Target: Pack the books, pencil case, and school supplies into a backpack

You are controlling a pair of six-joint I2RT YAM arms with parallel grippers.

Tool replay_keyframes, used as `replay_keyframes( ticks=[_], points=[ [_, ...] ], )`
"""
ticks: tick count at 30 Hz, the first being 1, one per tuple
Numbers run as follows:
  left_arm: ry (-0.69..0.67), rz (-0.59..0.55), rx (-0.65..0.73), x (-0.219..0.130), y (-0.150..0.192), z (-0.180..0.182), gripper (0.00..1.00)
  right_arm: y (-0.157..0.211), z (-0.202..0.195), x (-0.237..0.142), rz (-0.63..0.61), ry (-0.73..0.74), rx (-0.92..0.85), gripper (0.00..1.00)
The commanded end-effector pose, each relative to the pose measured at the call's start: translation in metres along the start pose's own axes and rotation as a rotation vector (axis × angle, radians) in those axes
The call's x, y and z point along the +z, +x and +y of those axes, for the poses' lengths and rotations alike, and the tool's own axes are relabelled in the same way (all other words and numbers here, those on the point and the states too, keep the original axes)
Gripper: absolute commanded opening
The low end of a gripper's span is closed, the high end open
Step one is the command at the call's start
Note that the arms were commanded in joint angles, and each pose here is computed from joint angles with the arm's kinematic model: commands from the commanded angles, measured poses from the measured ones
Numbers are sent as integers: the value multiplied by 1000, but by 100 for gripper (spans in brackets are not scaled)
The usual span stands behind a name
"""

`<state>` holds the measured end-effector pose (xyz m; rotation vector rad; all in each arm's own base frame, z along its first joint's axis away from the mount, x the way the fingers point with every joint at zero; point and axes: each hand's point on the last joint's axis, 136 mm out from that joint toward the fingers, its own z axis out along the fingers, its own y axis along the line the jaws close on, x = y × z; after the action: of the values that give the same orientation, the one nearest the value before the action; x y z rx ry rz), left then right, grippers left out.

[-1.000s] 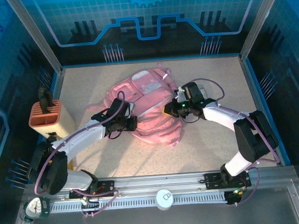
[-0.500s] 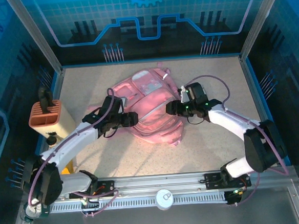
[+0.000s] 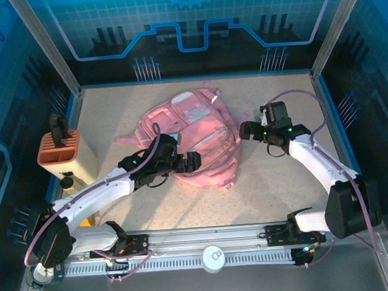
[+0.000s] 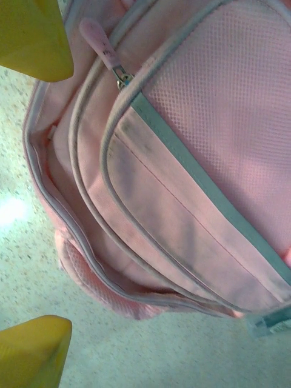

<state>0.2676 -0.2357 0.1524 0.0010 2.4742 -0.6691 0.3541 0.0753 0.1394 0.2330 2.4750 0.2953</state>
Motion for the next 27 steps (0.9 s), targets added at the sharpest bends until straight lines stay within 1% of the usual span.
replay_keyframes(
  ticks=[1,7,10,14,19,24,27],
  points=[
    [35,-71,-69,1,-19,-17,99,-9,-23,13,43,50,37,100],
    [89,-68,-62,13,-22,-40,99,-16,-49,47,137,72,93,100],
    [105,-54,-47,20,-24,-50,99,-22,-56,62,168,84,88,95],
    [91,-38,13,26,-26,-55,99,-33,-61,80,217,107,57,90],
    [91,-6,114,31,-30,-66,99,-39,-68,101,280,149,26,88],
    [116,-12,181,35,-32,-71,99,-44,-72,121,308,172,-6,81],
    [97,1,205,34,-34,-71,99,-42,-76,130,333,192,-4,76]
  ],
)
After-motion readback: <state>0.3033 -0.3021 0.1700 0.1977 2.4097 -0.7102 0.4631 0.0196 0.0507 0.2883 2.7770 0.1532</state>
